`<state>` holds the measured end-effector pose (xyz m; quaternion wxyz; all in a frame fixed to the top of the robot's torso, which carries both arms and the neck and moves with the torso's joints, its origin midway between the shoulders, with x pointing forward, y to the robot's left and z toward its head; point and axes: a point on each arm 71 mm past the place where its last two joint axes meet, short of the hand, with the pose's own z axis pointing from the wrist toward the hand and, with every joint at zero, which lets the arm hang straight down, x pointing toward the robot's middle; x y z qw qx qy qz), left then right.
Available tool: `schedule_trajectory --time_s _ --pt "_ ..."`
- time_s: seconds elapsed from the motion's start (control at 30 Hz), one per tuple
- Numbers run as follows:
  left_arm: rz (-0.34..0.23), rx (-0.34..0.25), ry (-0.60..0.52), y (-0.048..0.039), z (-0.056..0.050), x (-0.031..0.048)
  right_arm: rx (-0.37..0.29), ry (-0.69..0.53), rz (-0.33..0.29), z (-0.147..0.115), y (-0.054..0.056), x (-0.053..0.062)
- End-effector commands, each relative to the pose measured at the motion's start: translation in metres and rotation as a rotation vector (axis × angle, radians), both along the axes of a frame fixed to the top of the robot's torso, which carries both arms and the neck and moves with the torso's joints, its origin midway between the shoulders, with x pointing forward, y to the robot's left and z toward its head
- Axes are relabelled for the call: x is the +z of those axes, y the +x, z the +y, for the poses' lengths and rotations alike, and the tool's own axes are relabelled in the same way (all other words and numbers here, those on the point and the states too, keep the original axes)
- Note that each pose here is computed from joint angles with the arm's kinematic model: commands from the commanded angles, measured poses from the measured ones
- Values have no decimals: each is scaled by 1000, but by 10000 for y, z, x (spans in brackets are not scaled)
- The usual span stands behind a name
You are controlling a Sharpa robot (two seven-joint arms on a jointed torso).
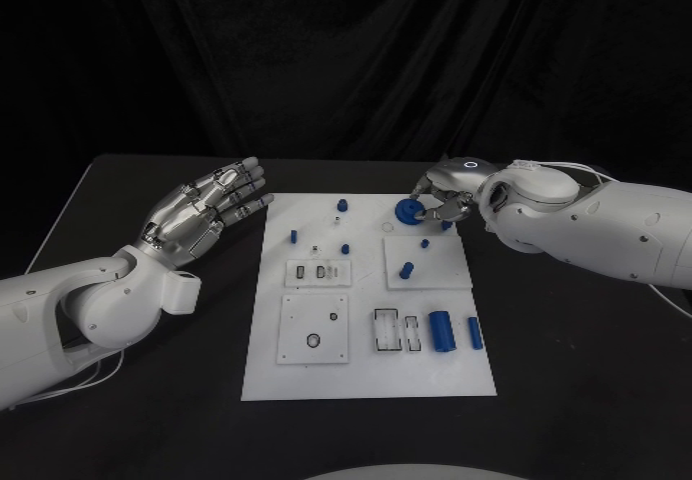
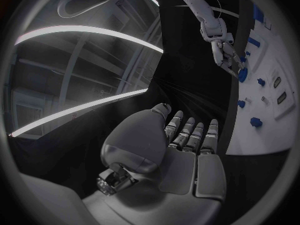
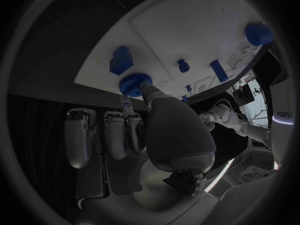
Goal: Assemble the parts on the task board
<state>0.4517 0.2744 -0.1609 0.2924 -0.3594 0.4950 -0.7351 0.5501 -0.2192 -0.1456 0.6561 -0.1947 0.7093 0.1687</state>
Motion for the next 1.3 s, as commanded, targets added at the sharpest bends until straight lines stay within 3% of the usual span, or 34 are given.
schedule_trajectory --time_s 0.03,0.83,1.03,1.3 --pt "-141 28 -116 -21 35 120 -27 -20 24 -18 9 -47" --pt "-135 26 -112 1 39 105 -1 -2 1 34 8 -55" --pt "-134 26 -111 -2 39 104 18 36 -23 27 -42 -18" --pt "-134 29 -109 -6 44 104 56 75 -53 118 -124 129"
